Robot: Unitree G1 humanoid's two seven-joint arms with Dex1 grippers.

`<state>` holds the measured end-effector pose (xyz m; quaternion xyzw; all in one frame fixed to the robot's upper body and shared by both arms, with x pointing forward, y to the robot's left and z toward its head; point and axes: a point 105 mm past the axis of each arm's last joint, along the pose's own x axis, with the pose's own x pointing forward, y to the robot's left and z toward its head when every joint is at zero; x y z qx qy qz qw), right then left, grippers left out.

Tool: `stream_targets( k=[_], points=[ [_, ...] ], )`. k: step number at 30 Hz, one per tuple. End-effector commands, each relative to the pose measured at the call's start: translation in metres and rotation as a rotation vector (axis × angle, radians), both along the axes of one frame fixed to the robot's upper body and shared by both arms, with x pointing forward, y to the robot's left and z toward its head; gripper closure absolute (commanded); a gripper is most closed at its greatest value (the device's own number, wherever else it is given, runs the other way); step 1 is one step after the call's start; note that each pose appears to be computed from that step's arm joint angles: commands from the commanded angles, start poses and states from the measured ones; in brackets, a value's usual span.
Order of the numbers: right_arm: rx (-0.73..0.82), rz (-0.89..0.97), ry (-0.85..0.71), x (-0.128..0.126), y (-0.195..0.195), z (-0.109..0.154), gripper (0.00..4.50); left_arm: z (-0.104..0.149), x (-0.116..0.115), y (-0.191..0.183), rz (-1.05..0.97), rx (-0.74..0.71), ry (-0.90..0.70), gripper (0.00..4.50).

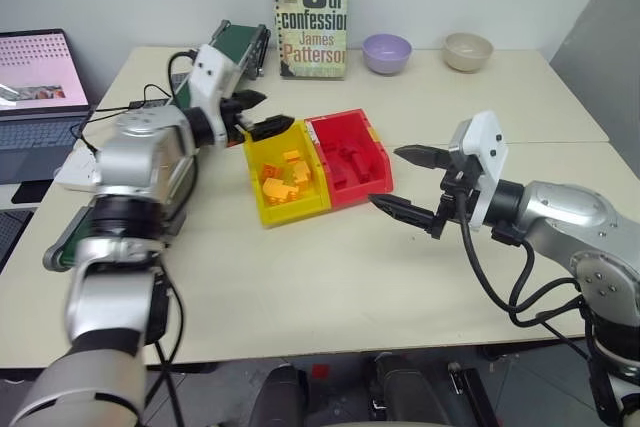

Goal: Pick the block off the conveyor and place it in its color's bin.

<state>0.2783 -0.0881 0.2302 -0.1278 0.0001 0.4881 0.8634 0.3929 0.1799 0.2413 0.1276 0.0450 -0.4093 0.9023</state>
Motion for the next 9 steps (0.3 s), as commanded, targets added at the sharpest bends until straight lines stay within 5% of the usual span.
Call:
stream_targets(
  k=[1,9],
  points=[
    [-0.037,0.02,-0.034,0.007,-0.009,0.008,0.0,0.002,-0.042,0.007,-0.138,0.116,0.052,0.03],
    [-0.057,0.01,0.041,0.017,-0.016,-0.009,0.0,-0.023,-0.088,0.017,-0.187,0.214,0.131,0.03]
  ],
)
